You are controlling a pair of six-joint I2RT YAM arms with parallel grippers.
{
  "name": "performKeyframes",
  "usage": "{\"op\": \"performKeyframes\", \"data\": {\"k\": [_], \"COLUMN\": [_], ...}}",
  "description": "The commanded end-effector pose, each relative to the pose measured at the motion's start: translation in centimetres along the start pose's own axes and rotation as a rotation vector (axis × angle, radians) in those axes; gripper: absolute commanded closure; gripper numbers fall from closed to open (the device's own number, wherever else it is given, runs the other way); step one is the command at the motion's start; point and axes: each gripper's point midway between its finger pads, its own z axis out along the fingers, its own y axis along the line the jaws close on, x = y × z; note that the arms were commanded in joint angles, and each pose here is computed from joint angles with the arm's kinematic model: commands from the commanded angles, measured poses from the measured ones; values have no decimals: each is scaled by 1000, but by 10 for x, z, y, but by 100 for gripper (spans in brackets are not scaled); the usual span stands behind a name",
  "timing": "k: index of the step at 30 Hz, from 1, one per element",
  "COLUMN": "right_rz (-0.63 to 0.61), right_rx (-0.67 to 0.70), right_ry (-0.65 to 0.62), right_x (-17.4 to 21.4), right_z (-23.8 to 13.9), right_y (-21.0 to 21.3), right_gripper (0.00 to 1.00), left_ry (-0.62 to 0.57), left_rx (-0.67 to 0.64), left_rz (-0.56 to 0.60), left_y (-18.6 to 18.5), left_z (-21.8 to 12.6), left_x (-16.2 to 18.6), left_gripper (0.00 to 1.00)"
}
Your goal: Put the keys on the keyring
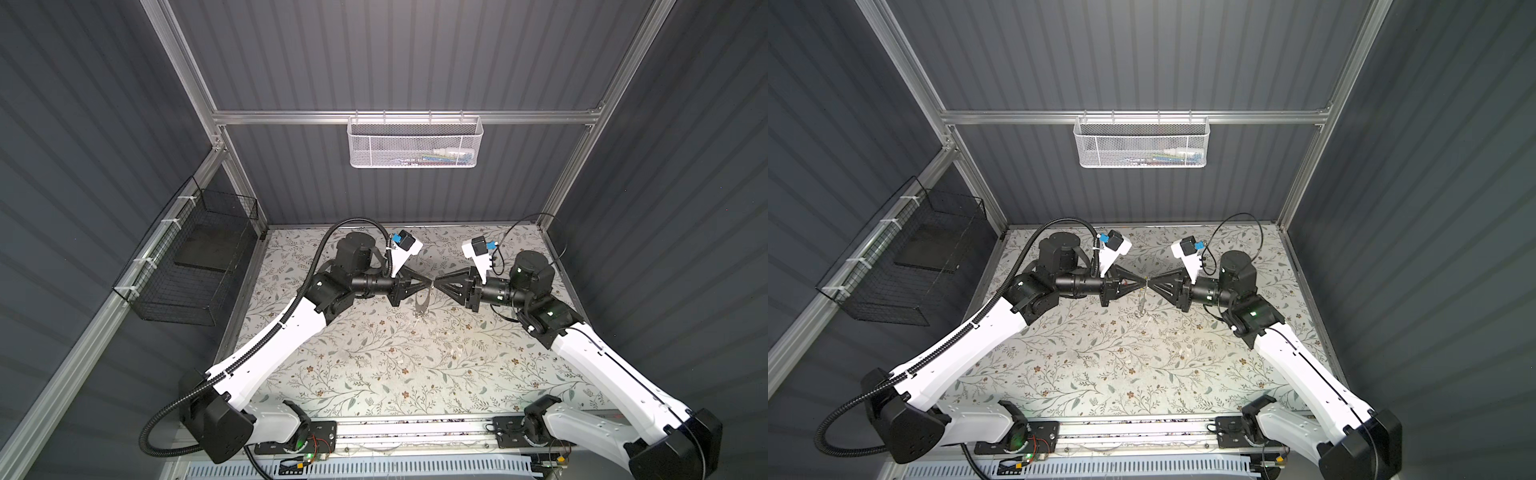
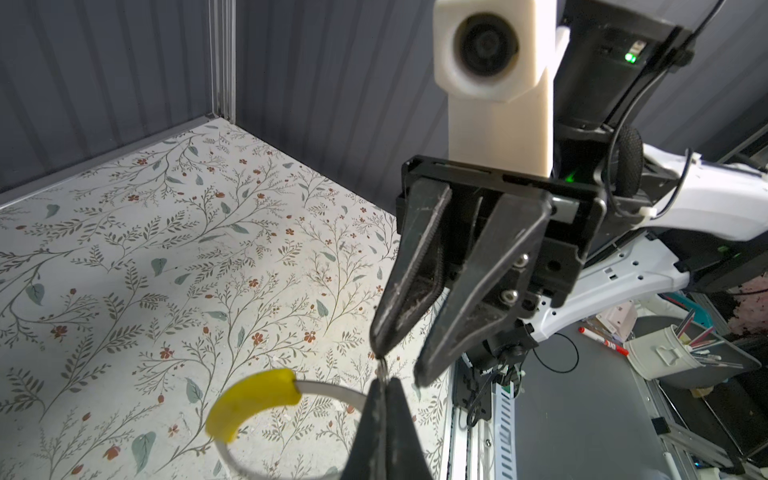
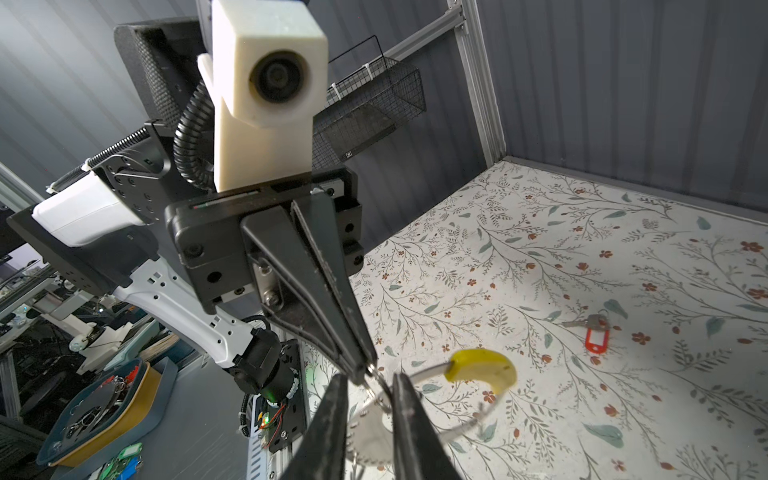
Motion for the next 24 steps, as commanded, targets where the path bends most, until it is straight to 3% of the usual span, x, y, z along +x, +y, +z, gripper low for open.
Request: {"op": "performKeyframes", "data": {"k": [1,24], "right_rz": [-39,-9], "right_rx": [-49,-78], "right_ry": [13,35], "right_x": [-2,9], "right_z": [0,5], "right_y": [12,8], "right_gripper": [79,83], "left_ry": [-9,-33], "left_rx": [38,100], "left_rz": [48,41], "left_y": [-12,-22], "left_z": [-5,-4], "left_x": [-11,-18], "left_gripper": [100,100]}}
